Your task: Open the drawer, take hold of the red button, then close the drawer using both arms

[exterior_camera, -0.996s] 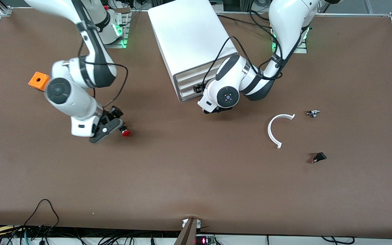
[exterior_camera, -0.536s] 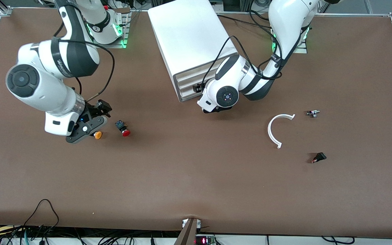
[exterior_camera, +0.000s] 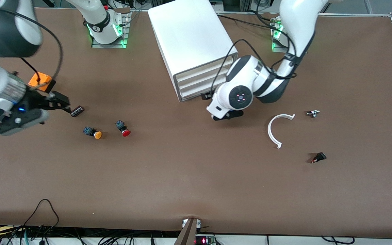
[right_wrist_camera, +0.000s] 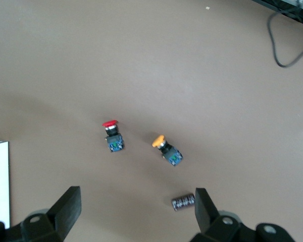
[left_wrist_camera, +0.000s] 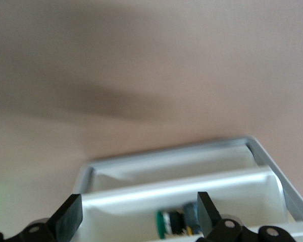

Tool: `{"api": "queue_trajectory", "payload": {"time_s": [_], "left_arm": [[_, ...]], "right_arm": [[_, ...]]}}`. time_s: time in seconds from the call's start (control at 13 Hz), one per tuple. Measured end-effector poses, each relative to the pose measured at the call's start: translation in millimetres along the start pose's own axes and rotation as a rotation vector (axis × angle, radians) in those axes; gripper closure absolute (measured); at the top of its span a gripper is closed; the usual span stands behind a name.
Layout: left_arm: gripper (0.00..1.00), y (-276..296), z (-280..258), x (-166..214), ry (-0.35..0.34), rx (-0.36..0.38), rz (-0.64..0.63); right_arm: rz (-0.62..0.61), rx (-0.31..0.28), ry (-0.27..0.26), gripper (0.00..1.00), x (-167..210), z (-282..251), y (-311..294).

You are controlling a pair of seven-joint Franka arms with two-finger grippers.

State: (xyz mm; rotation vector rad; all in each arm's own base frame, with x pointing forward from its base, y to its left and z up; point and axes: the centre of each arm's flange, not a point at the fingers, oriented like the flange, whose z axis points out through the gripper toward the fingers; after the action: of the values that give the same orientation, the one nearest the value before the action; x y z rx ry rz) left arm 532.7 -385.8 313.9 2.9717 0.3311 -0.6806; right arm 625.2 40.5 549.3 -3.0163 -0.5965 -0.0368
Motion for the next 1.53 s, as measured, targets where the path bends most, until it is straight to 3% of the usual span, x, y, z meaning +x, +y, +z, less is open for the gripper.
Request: {"api": "queue_trajectory", "payload": {"time_s": [0.15, 0.38, 0.69, 0.92, 1.23, 1.53], "left_arm": [[0.00, -18, -24, 10, 0.058, 0.036, 0.021], [0.00, -55, -71, 33, 0.086, 0.064, 0.109], [0.00, -126, -156, 65, 0.119, 0.025, 0.195], [0.00, -169, -218, 63, 0.149, 0.038, 0.224], [0.00, -200, -271, 45, 0.245, 0.133, 0.299], [0.00, -249, -303, 34, 0.290, 0.131, 0.287]], "right_arm": [[0.021, 0.006, -0.007, 0.00, -14, -14, 11], [0.038, 0.014, -0.046, 0.00, -30, -25, 16], [0.113, 0.013, -0.077, 0.00, -55, -46, 52], [0.121, -0.035, -0.108, 0.00, -60, -47, 61], [0.115, -0.038, -0.121, 0.00, -61, -51, 57], [0.113, -0.034, -0.127, 0.00, -66, -62, 53]]}}
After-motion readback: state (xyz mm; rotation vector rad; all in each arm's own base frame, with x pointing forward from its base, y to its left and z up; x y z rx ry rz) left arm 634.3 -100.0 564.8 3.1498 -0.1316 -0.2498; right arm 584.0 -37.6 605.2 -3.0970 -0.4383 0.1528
